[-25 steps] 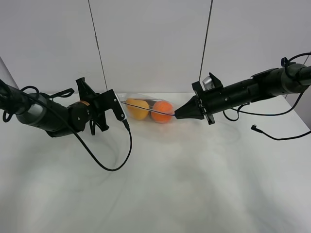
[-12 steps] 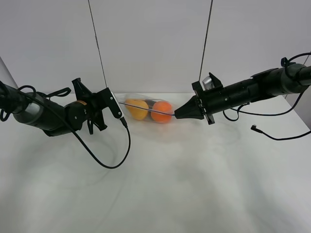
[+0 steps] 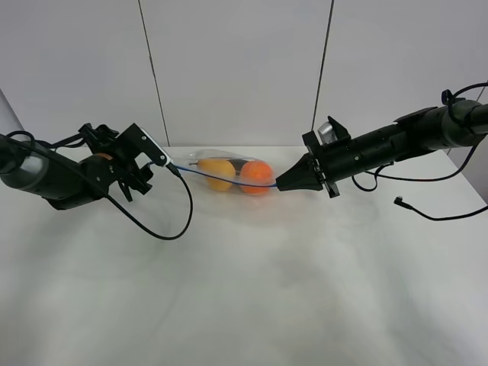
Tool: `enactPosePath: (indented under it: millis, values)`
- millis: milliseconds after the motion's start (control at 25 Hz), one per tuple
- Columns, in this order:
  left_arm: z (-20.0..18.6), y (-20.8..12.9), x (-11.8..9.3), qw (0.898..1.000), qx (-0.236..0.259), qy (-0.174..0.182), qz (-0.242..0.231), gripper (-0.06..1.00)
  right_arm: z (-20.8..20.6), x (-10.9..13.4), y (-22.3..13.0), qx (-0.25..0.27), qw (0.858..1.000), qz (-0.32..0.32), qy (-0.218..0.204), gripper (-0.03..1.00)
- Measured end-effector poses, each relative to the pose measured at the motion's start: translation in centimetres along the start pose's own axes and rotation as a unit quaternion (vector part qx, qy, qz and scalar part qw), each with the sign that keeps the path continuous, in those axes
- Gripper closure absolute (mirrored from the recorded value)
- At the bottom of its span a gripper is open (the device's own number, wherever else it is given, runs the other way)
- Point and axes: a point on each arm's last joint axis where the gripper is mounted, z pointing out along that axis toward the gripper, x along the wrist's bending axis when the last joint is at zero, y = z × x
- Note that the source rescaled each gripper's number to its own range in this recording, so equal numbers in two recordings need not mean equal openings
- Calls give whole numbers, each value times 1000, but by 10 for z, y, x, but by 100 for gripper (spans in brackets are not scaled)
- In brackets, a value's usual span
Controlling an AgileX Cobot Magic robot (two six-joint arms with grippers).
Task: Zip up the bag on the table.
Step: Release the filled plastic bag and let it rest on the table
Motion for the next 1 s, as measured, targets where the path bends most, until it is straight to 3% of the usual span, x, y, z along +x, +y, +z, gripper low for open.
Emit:
enactPosePath:
  millis: [120, 280, 360, 520, 640, 760, 880, 1000]
  values:
    - [4, -15, 13, 996, 24, 18, -84, -5, 0, 0, 0, 1, 1000, 0, 0, 97]
    - [6, -30, 18, 977, 59, 14, -204, -5, 0, 0, 0, 1, 1000, 0, 0, 97]
    - [5, -35, 20, 967, 76, 2, -242, -5, 0, 0, 0, 1, 1000, 0, 0, 97]
    - [-1, -38, 28, 950, 110, -41, -288, -5, 0, 0, 0, 1, 1000, 0, 0, 97]
    - [-8, -39, 30, 929, 152, -104, -321, -6, 0, 0, 0, 0, 1000, 0, 0, 97]
    - [-15, -38, 27, 890, 212, -198, -351, -6, 0, 0, 0, 0, 1000, 0, 0, 97]
    - [-26, -30, 21, 827, 283, -310, -374, -6, 0, 0, 0, 1, 1000, 1, 1, 97]
    - [-37, -20, 24, 769, 350, -373, -384, -6, 0, 1, 0, 3, 1000, 1, 4, 97]
